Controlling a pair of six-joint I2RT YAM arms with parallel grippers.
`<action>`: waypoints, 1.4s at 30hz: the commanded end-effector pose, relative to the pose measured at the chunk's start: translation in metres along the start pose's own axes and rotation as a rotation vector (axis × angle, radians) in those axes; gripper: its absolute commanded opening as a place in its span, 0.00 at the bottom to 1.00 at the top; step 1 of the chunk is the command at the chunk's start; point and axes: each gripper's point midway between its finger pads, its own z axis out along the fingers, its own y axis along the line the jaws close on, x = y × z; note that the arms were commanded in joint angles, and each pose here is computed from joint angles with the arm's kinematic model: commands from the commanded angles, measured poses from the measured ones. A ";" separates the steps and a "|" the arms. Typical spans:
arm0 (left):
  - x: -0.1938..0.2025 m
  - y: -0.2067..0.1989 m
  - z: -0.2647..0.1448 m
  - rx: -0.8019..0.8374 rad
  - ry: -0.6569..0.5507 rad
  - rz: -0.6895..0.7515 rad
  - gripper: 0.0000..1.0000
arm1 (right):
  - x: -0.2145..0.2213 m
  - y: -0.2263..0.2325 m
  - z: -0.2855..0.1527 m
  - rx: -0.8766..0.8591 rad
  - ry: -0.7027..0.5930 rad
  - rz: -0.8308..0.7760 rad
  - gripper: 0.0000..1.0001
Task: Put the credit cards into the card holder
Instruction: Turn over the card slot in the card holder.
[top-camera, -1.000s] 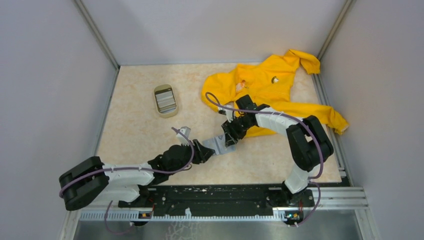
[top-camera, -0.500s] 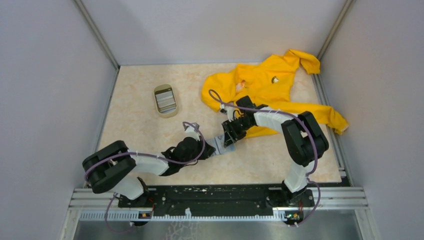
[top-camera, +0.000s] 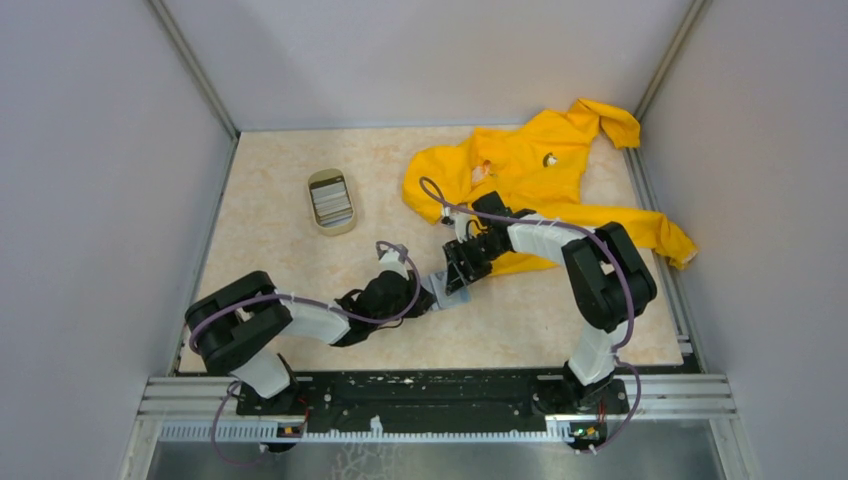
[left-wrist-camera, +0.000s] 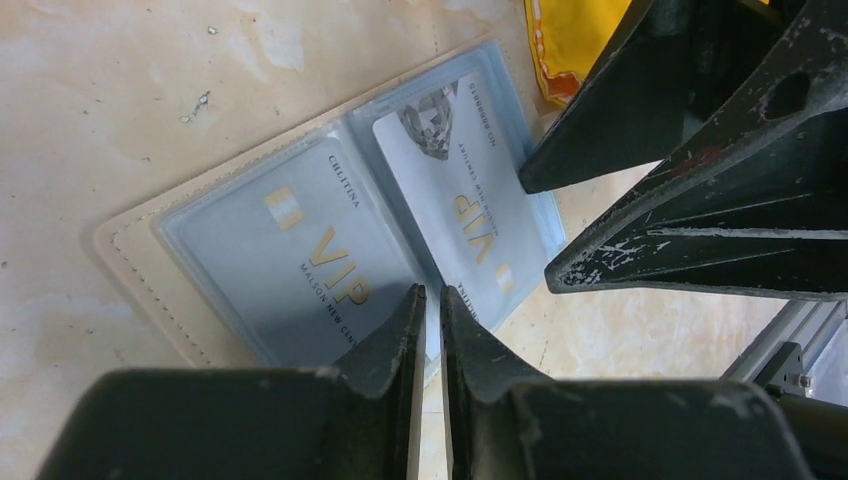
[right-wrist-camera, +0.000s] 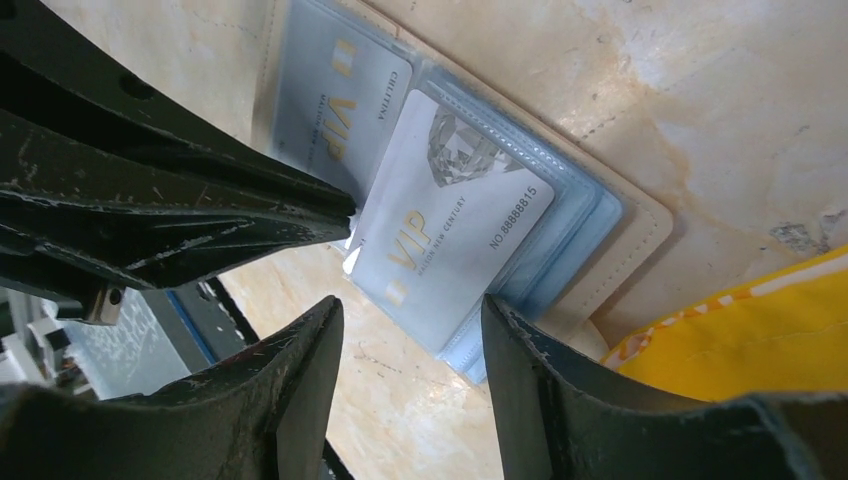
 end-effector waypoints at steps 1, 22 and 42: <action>0.010 0.014 0.003 -0.045 0.035 0.026 0.16 | 0.001 -0.005 0.010 -0.024 0.001 0.073 0.54; 0.010 0.006 -0.007 0.008 0.039 -0.005 0.38 | -0.018 0.040 -0.005 -0.433 -0.096 0.256 0.53; 0.008 -0.008 -0.014 0.077 0.049 0.013 0.82 | -0.027 0.074 -0.006 -0.610 -0.102 0.278 0.52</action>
